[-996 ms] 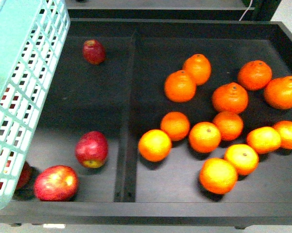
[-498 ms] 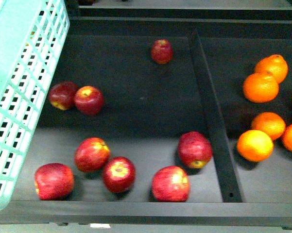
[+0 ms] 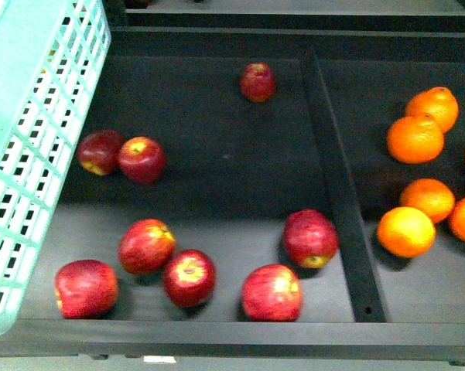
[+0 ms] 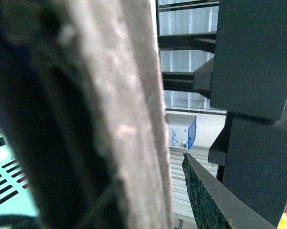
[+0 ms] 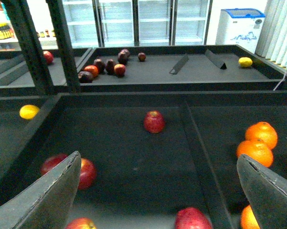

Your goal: Pick lemon and mango into basket

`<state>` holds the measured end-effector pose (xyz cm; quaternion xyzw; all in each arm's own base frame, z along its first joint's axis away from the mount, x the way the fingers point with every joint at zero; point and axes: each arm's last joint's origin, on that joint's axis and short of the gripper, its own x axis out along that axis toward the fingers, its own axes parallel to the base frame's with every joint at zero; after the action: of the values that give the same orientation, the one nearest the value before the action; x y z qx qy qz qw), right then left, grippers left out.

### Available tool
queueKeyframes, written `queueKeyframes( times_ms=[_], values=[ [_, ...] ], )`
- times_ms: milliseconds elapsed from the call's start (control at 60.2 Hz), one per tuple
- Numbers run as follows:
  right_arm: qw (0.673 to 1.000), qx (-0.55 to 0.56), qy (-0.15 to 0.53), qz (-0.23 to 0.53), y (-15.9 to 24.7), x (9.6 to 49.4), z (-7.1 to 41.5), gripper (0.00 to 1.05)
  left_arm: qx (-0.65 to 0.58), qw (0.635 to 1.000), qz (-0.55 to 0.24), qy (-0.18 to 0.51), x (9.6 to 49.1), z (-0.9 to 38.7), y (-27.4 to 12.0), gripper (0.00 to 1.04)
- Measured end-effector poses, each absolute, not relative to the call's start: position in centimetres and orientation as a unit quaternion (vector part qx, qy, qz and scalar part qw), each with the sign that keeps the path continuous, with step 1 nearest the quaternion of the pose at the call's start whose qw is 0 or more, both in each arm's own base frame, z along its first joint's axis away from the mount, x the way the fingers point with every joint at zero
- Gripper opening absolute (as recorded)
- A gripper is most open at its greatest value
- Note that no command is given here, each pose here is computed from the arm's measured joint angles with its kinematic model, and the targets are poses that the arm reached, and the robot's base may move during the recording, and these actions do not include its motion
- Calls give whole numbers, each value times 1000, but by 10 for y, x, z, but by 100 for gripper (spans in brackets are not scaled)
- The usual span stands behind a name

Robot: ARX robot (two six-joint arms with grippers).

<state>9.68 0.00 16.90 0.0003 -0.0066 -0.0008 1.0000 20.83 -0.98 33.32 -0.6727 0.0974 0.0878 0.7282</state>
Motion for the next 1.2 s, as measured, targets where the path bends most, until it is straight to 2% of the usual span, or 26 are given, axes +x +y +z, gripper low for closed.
queueKeyframes(
  times_ms=[1196],
  values=[
    [1000,0,-6,0,0,97,169,96,-673,728,88,98,208,333,-10,26]
  ],
)
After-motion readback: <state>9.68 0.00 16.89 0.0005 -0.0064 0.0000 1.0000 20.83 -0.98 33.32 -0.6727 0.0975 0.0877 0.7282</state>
